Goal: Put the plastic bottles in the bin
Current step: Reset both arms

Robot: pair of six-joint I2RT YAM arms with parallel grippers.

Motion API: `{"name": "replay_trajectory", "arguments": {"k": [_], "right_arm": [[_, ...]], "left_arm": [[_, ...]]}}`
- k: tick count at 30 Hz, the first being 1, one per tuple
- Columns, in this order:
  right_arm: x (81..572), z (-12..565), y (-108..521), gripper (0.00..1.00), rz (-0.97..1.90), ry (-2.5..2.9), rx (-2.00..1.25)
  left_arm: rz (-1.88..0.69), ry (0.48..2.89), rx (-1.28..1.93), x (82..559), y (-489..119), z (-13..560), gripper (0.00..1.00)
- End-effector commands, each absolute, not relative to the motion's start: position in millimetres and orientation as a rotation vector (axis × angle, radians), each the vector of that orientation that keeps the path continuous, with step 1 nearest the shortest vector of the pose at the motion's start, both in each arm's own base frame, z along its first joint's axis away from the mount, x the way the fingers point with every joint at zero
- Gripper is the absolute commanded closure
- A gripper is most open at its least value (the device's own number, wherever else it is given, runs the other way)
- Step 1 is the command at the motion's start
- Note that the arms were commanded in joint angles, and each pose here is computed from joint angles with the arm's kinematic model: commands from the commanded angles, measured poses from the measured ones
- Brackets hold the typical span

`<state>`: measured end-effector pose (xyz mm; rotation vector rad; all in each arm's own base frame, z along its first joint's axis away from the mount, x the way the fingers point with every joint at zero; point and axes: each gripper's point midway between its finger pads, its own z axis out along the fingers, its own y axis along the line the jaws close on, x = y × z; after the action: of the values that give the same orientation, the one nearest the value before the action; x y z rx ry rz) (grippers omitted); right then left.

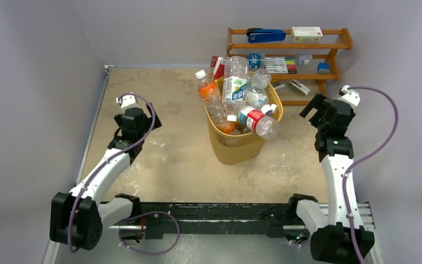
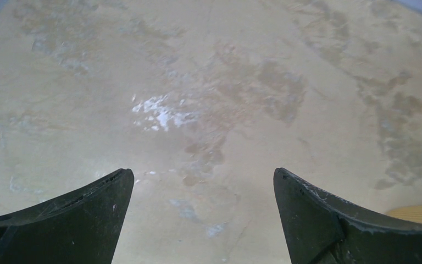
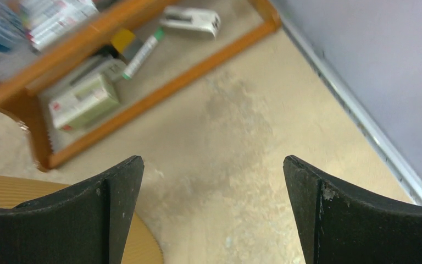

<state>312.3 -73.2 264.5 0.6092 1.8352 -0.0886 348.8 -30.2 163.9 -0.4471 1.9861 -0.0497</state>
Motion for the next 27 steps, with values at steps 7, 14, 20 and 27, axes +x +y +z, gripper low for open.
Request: {"name": "replay_trajectory", "arguments": {"k": [7, 14, 20, 27], "right_arm": [[335, 223, -99, 0.00, -0.174, 1.691, 0.580], [359, 191, -103, 0.00, -0.187, 1.581, 0.492], [379, 164, -110, 0.00, -0.191, 1.533, 0.513], [383, 159, -126, 0.00, -0.292, 1.459, 0.518]], "left_arm": [[0.163, 1.805, -0.360, 358, 3, 136, 0.01], [0.284, 1.757, -0.350, 375, 20, 117, 0.01], [0.299, 1.806, -0.321, 387, 25, 81, 0.01], [0.286, 1.705, -0.369, 389, 54, 78, 0.01]]}}
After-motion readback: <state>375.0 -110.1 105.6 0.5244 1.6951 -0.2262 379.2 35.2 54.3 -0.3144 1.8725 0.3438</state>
